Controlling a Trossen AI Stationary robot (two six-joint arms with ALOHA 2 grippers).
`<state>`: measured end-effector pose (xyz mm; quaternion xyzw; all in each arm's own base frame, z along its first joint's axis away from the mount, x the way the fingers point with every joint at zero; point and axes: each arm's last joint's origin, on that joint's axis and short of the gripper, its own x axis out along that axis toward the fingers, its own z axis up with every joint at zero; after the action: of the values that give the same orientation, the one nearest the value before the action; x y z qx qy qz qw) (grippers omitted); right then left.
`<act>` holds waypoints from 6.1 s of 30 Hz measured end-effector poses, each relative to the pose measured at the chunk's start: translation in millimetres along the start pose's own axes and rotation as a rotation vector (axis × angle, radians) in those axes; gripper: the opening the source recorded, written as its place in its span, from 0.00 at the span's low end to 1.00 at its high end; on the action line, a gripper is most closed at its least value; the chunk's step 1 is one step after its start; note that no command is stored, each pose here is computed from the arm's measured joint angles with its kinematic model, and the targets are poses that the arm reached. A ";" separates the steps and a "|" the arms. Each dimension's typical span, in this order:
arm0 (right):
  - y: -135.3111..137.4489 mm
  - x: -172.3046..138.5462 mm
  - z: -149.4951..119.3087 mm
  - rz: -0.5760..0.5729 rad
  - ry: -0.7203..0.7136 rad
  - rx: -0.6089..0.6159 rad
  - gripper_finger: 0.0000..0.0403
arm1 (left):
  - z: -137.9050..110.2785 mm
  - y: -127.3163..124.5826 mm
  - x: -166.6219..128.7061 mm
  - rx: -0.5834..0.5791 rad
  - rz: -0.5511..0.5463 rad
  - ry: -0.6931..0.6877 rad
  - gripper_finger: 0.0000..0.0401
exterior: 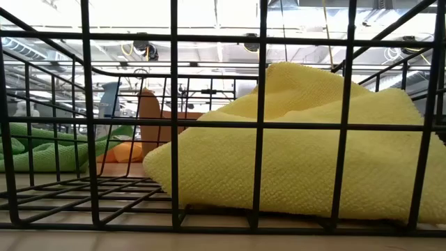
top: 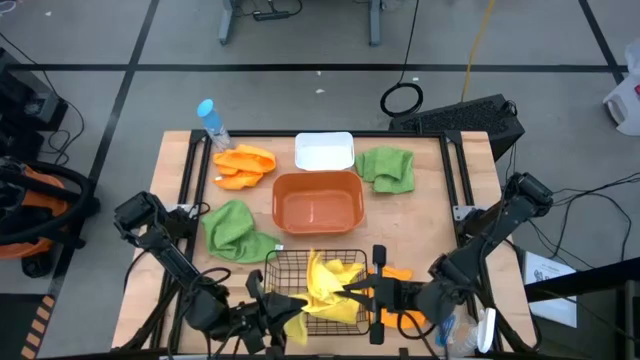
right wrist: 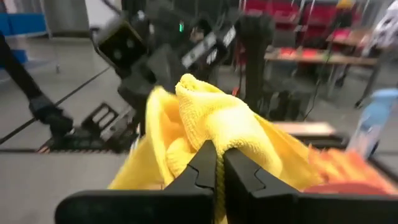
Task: Sort microfiber towel by color & place in baskets
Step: Put the yellow microfiber cloth into the black wire basket
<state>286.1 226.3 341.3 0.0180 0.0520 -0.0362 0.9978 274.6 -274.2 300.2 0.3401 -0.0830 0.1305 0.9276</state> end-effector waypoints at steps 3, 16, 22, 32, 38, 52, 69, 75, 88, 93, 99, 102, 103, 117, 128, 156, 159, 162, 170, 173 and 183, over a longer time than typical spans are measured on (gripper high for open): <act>-2.5 8.2 -8.2 0.008 0.044 0.028 0.04 | -6.7 -1.6 6.8 0.017 -0.015 0.024 0.01; -2.2 24.0 -27.7 0.092 0.141 0.019 0.24 | -24.1 -6.8 18.1 -0.017 -0.029 0.137 0.02; -3.0 24.4 -28.5 0.089 0.149 0.016 0.21 | -24.9 -6.1 18.6 -0.021 -0.014 0.153 0.19; -13.1 32.3 -30.3 0.085 0.180 0.009 0.11 | -38.5 -6.7 28.7 0.068 -0.030 0.209 0.50; -17.6 35.8 -32.2 0.121 0.218 0.028 0.06 | -40.9 -8.4 28.6 0.104 -0.044 0.223 0.51; -21.6 38.6 -36.3 0.197 0.283 0.039 0.04 | -49.2 -12.5 31.9 0.131 -0.116 0.226 0.50; -25.0 39.0 -39.1 0.203 0.319 -0.003 0.08 | -55.3 -18.2 29.5 0.200 -0.190 0.243 0.03; -26.3 37.7 -42.2 0.196 0.359 -0.025 0.22 | -51.7 -22.9 20.0 0.226 -0.183 0.265 0.01; -39.7 20.2 -32.0 0.112 0.417 0.000 0.56 | -69.2 -33.6 6.9 0.234 -0.253 0.396 0.00; -40.8 11.9 -32.1 0.100 0.462 0.030 0.60 | -76.2 -35.4 4.9 0.211 -0.293 0.432 0.01; -34.2 8.6 -34.1 0.114 0.466 0.048 0.60 | -90.9 -31.1 11.0 0.162 -0.264 0.518 0.08; -30.1 10.1 -39.8 0.110 0.482 0.063 0.59 | -94.9 -31.5 10.3 0.115 -0.286 0.545 0.14; -28.4 10.8 -42.1 0.109 0.487 0.066 0.59 | -96.0 -32.5 9.0 0.099 -0.313 0.552 0.16; 2.0 40.1 -73.6 0.167 0.405 0.065 0.50 | -66.8 -14.2 -19.9 -0.035 -0.386 0.540 0.45; -29.6 93.5 -107.8 0.020 0.421 0.136 0.27 | -42.9 16.6 -36.4 0.013 -0.243 0.493 0.45; -51.4 119.0 -142.6 0.014 0.561 0.207 0.00 | -66.4 20.9 -54.2 -0.118 -0.170 0.668 0.45; -51.9 119.1 -142.7 0.013 0.563 0.205 0.00 | -65.6 20.6 -53.5 -0.132 -0.167 0.664 0.45; -52.0 119.3 -142.3 0.003 0.553 0.193 0.00 | -64.9 20.3 -53.0 -0.143 -0.166 0.660 0.45; -49.7 122.3 -134.2 0.015 0.520 0.189 0.00 | -62.8 19.0 -51.7 -0.179 -0.176 0.654 0.45; -48.6 123.9 -128.9 0.019 0.509 0.188 0.00 | -62.9 18.9 -51.9 -0.179 -0.183 0.656 0.45; -44.3 123.4 -116.1 0.016 0.563 0.144 0.00 | -61.7 15.9 -51.3 -0.243 -0.248 0.676 0.45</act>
<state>393.4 178.1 211.5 0.0986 0.3243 -0.0252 0.9405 225.1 -231.8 250.9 0.1727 0.2547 0.1113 0.9450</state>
